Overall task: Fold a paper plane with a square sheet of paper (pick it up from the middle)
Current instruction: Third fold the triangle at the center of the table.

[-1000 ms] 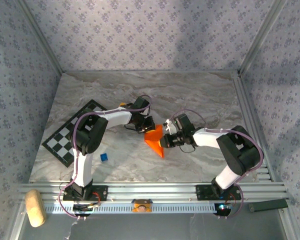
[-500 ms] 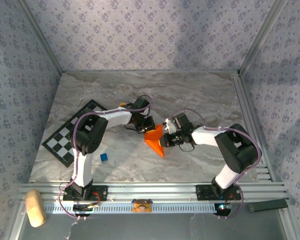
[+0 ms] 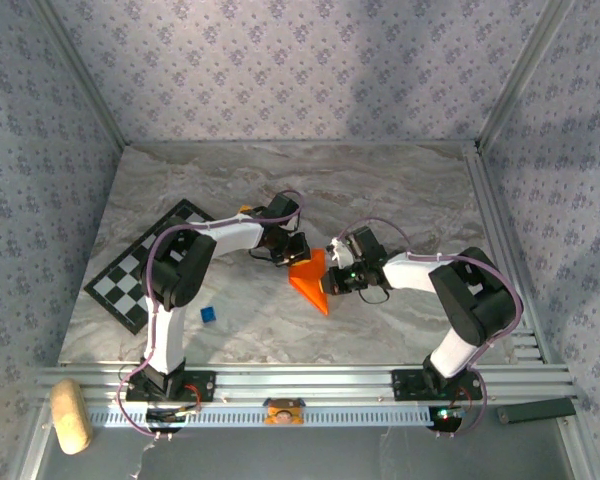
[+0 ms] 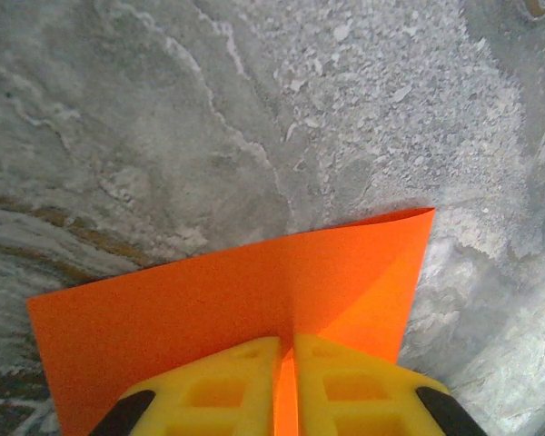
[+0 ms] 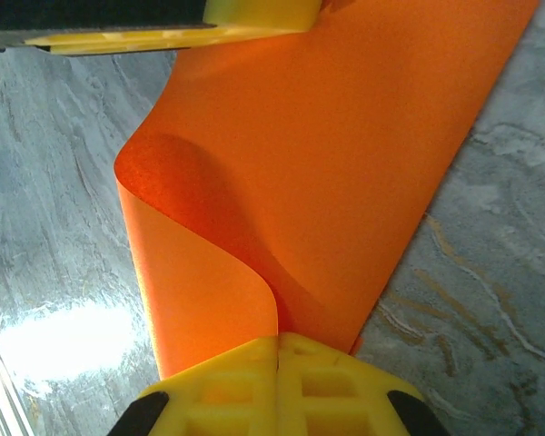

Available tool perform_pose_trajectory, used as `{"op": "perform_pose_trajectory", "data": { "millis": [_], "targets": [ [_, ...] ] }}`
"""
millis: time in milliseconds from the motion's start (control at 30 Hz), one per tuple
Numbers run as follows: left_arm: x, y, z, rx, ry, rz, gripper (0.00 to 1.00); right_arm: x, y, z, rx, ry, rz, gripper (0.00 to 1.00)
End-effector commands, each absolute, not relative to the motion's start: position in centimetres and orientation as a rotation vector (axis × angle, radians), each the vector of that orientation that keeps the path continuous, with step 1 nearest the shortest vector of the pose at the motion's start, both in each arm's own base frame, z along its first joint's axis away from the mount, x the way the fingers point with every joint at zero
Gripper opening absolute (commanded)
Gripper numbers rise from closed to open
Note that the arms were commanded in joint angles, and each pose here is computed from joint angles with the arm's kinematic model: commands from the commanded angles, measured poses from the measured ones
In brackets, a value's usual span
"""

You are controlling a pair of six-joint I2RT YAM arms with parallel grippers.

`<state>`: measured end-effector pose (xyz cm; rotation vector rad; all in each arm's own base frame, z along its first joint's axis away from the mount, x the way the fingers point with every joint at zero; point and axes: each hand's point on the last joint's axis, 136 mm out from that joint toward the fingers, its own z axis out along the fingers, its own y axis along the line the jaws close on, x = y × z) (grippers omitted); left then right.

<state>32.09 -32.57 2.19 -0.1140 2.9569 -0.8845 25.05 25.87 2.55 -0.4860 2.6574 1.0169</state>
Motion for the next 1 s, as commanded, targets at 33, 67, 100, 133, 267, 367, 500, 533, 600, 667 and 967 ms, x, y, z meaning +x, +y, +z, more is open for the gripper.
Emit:
{"op": "perform_pose_trajectory", "data": {
  "millis": [33, 67, 100, 133, 267, 367, 500, 533, 600, 667, 967],
  "targets": [
    [30.90, -31.64, 0.51, -0.120, 3.027, -0.783, 0.13, 25.96, 25.88, 2.86, -0.471, 2.652, 0.995, 0.00],
    [30.92, -31.66, 0.49, -0.121, 3.026, -0.784, 0.13, 25.97, 25.83, 2.84, -0.468, 2.654, 0.992, 0.00],
    [30.90, -31.68, 0.55, -0.121, 3.026, -0.784, 0.13, 25.97, 25.80, 2.82, -0.468, 2.657, 0.989, 0.00],
    [30.91, -31.68, 0.55, -0.120, 3.026, -0.785, 0.13, 25.95, 25.75, 2.75, -0.468, 2.659, 0.986, 0.00],
    [30.92, -31.68, 0.57, -0.121, 3.026, -0.784, 0.13, 25.80, 25.65, 2.71, -0.473, 2.666, 0.978, 0.00],
    [30.88, -31.65, 0.54, -0.122, 3.027, -0.784, 0.13, 25.70, 25.57, 2.62, -0.473, 2.673, 0.973, 0.00],
    [30.89, -31.63, 0.63, -0.123, 3.026, -0.784, 0.13, 25.46, 25.63, 2.74, -0.480, 2.674, 0.983, 0.00],
    [30.87, -31.63, 0.63, -0.122, 3.026, -0.781, 0.13, 25.37, 25.61, 2.74, -0.480, 2.678, 0.985, 0.00],
    [30.88, -31.56, 0.64, -0.124, 3.026, -0.779, 0.13, 25.24, 25.62, 2.90, -0.483, 2.674, 0.987, 0.00],
    [30.84, -31.59, 0.64, -0.121, 3.026, -0.779, 0.13, 25.19, 25.52, 2.84, -0.479, 2.676, 0.984, 0.00],
    [30.87, -31.65, 0.63, -0.122, 3.025, -0.780, 0.12, 25.37, 25.79, 2.50, -0.484, 2.683, 0.989, 0.00]
  ]
}}
